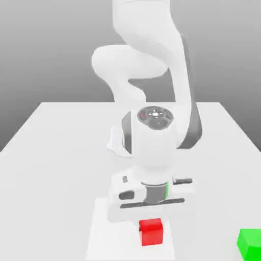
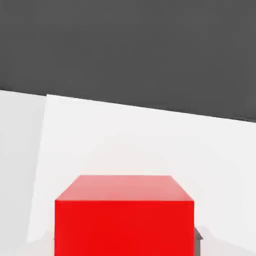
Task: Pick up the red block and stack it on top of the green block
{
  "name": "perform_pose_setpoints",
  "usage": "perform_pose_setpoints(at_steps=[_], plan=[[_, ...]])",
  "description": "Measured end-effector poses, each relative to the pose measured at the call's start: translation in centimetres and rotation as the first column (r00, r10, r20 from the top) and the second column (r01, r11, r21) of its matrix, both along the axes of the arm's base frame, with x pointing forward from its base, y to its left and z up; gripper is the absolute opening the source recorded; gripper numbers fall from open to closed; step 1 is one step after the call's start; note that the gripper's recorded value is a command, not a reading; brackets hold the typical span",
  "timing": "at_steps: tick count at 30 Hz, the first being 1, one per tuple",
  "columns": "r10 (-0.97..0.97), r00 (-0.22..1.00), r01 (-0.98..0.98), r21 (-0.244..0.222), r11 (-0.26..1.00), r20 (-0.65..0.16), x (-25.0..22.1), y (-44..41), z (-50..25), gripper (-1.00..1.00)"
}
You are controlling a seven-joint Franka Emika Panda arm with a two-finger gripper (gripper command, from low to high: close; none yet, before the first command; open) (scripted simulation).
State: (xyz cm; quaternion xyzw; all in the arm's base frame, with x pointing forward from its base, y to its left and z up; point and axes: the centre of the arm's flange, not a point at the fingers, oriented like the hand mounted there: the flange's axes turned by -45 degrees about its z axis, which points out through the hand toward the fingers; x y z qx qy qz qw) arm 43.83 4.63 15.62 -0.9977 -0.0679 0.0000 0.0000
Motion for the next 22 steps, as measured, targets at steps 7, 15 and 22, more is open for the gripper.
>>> perform_pose_setpoints(at_steps=[7, 15, 22], plan=[[0.097, 0.995, -0.097, 0.0, 0.995, -0.001, 1.0, 2.6, 5.5, -1.0], [0.663, 0.749, -0.663, 0.001, 0.749, -0.001, 3.3, 21.8, 8.2, -1.0], [0.703, 0.711, -0.703, 0.001, 0.711, 0.0, 3.2, 23.6, 3.3, 1.0]])
